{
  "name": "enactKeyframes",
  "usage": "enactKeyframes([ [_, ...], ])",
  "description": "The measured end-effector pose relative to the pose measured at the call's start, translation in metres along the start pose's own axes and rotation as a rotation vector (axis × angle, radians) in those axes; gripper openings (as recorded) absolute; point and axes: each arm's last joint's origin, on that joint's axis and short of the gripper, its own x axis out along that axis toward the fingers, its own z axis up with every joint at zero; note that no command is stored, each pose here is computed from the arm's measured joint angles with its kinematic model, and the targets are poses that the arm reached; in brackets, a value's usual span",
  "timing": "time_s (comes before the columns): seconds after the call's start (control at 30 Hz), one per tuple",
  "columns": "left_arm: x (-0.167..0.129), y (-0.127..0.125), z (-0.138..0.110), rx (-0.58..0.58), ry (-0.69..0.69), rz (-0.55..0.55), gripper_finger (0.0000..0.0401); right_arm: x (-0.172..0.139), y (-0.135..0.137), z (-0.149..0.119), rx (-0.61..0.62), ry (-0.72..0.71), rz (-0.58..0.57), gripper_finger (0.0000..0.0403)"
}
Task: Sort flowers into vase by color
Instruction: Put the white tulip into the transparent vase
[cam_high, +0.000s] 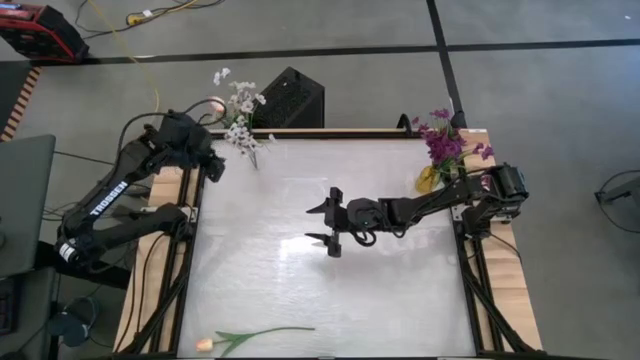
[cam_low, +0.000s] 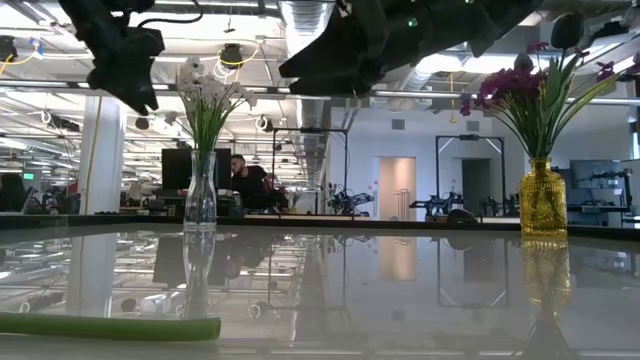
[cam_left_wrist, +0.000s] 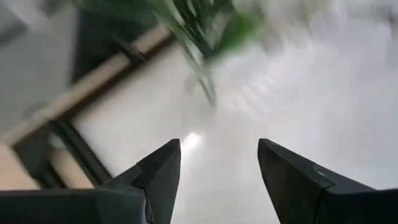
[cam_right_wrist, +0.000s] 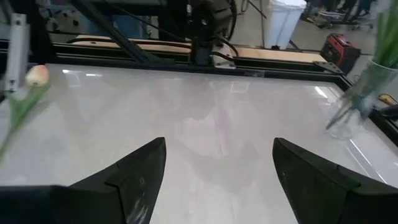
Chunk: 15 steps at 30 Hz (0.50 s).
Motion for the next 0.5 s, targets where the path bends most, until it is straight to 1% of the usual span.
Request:
enactKeyframes([
  [0.1, 0.000, -0.006, -0.010, 0.008, 0.103, -0.092, 0.0202, -0.002, 0.009, 0.000, -0.007, -0.004, 0.023, 0.0320],
  [0.27, -0.004, -0.023, -0.023, 0.034, 0.239, -0.299, 0.0202, -0.006, 0.028, 0.000, -0.028, -0.006, 0.074, 0.0320],
  [0.37, -0.009, -0.032, -0.031, 0.041, 0.259, -0.355, 0.0202, -0.009, 0.040, 0.001, -0.032, -0.008, 0.106, 0.0320],
  [0.5, -0.015, -0.041, -0.047, 0.086, 0.272, -0.419, 0.0202, -0.007, 0.059, 0.006, -0.039, -0.023, 0.152, 0.0320],
])
